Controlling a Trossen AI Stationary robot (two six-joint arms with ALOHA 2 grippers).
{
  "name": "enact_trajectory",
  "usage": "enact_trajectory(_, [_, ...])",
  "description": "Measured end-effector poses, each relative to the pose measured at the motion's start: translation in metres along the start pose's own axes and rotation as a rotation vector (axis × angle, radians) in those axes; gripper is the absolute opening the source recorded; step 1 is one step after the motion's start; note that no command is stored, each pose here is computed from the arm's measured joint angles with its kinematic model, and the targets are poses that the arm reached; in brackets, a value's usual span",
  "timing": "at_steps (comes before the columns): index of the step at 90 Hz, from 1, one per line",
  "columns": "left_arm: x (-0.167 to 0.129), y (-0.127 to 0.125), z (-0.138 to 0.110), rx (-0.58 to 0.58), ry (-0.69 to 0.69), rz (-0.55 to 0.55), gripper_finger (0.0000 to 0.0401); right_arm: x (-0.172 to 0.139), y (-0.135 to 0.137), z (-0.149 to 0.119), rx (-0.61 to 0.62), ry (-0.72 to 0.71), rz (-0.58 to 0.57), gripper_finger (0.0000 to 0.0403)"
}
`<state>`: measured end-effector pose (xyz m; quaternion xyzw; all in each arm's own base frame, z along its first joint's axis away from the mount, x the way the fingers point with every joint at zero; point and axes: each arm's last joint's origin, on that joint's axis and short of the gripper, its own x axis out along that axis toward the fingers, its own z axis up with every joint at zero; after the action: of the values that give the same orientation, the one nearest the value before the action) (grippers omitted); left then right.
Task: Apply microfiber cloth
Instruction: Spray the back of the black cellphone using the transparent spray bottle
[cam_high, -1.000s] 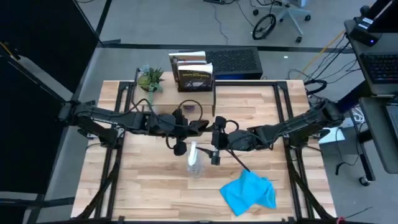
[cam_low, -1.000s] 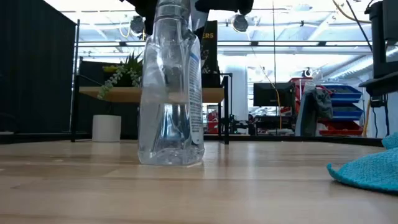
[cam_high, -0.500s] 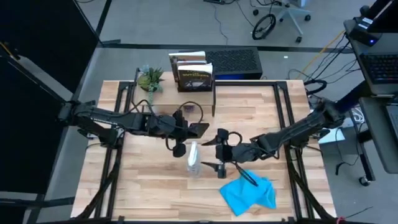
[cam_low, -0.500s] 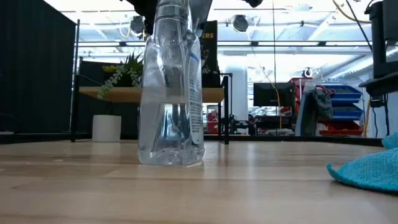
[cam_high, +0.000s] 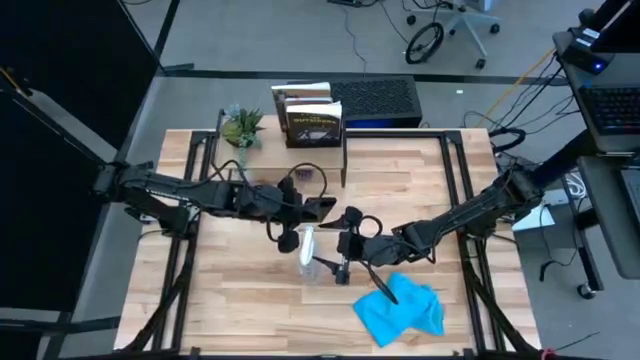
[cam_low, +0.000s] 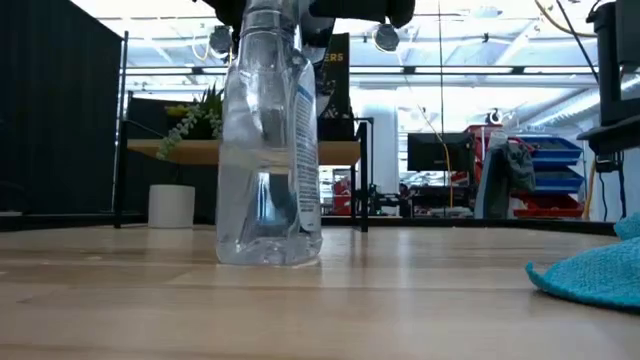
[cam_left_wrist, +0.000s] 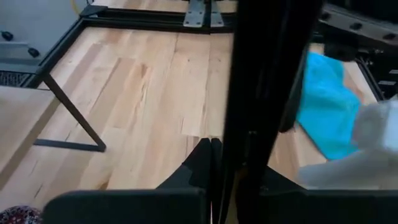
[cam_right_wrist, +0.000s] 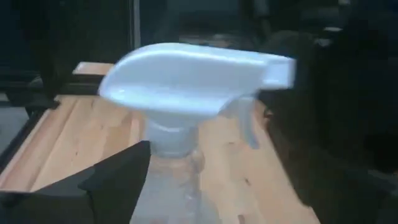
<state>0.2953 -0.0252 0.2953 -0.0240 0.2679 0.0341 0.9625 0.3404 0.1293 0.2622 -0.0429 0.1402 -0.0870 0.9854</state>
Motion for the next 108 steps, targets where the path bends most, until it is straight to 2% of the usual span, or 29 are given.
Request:
enact_trajectory(15, [0.000,0.000,0.000,0.000,-0.001,-0.002,0.0006,0.000,0.004,0.002,0.002,-0.032,0.009,0.0389])
enact_trajectory(36, [0.000,0.000,0.000,-0.002,-0.002,-0.003,0.0006,0.013,0.005,0.000,0.016,-0.100,-0.002,0.0387])
enact_trajectory(62, [0.000,0.000,0.000,-0.002,-0.005,-0.003,0.0006,0.013,0.005,0.003,0.046,-0.125,-0.006,0.0383])
enact_trajectory(94, [0.000,0.000,0.002,-0.005,-0.023,-0.005,0.0006,0.021,0.007,-0.006,0.054,-0.118,-0.010,0.0326])
enact_trajectory(108, [0.000,0.000,0.002,-0.005,-0.023,-0.005,0.0006,0.022,0.008,-0.007,0.055,-0.119,-0.007,0.0282])
